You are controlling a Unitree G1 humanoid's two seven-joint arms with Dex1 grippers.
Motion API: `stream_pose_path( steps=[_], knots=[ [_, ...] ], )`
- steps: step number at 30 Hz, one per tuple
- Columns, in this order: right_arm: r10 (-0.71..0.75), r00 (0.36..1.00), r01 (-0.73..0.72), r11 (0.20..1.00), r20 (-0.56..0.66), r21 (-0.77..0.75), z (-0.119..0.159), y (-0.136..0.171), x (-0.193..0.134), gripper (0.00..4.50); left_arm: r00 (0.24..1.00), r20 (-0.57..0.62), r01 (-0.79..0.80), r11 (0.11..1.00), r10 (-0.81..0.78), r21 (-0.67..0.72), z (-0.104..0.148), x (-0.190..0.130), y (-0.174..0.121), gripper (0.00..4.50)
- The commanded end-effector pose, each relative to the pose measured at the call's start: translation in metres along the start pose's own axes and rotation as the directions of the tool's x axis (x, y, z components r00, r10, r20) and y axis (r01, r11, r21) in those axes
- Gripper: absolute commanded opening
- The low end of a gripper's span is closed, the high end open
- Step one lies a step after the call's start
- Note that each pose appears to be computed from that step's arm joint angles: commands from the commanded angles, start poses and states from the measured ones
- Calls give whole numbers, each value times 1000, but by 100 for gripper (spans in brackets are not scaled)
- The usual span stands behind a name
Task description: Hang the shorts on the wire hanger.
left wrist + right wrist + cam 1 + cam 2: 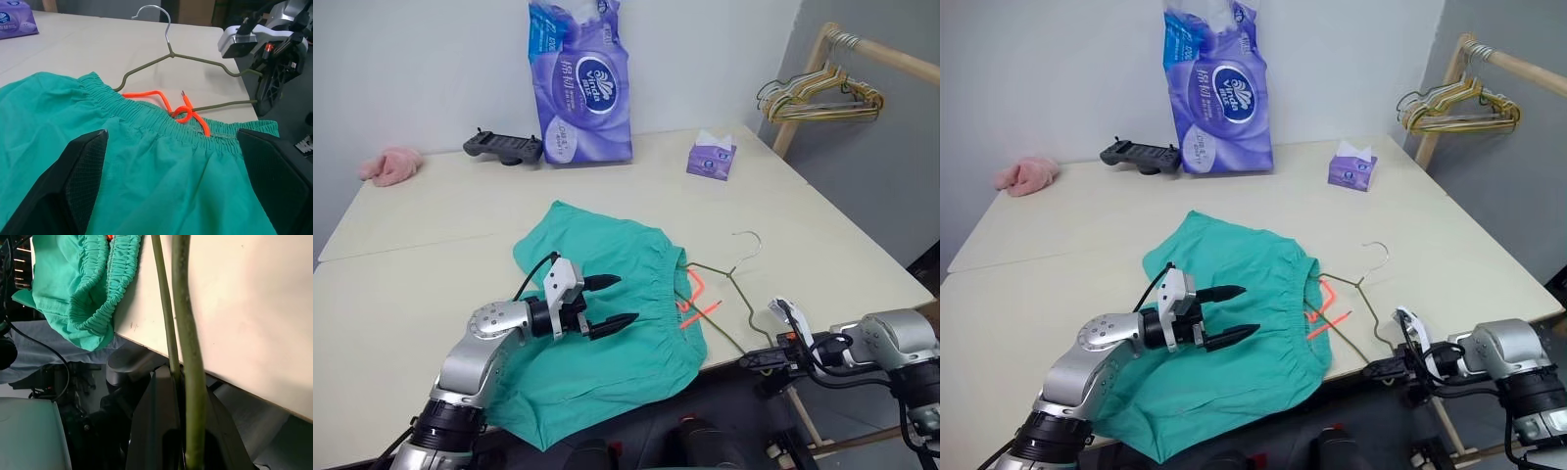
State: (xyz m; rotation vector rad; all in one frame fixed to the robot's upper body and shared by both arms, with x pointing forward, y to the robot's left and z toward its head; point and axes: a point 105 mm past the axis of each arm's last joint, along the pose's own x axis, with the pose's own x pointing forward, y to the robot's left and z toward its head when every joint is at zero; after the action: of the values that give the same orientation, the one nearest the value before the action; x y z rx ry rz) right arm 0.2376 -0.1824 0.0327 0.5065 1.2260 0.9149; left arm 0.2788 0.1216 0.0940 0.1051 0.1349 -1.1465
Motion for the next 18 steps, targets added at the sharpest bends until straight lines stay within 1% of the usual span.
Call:
stream_pose_path(
  steps=[1, 5, 7, 12, 15, 18],
  knots=[
    [35, 996, -17, 979, 82, -203, 42, 34, -26, 0, 1000, 26, 3, 999, -4, 39, 9, 2, 2, 447],
    [78, 996, -65, 973, 51, -221, 42, 43, -29, 0, 1000, 27, 1, 999, -2, 39, 8, 2, 2, 447],
    [74, 997, -64, 974, 38, -219, 41, 43, -29, 0, 1000, 27, 1, 999, -2, 39, 7, 1, 2, 447],
    [12, 1000, -8, 981, 20, -196, 40, 27, -23, 0, 1000, 29, -5, 999, 4, 41, 8, 1, 3, 447],
    [-21, 999, 27, 981, 35, -194, 45, 17, -20, 0, 999, 32, -9, 999, 7, 43, 10, 2, 4, 447],
    [-62, 996, 75, 973, 66, -219, 57, 9, -18, 0, 999, 31, -11, 999, 9, 45, 9, 1, 4, 447]
  ],
)
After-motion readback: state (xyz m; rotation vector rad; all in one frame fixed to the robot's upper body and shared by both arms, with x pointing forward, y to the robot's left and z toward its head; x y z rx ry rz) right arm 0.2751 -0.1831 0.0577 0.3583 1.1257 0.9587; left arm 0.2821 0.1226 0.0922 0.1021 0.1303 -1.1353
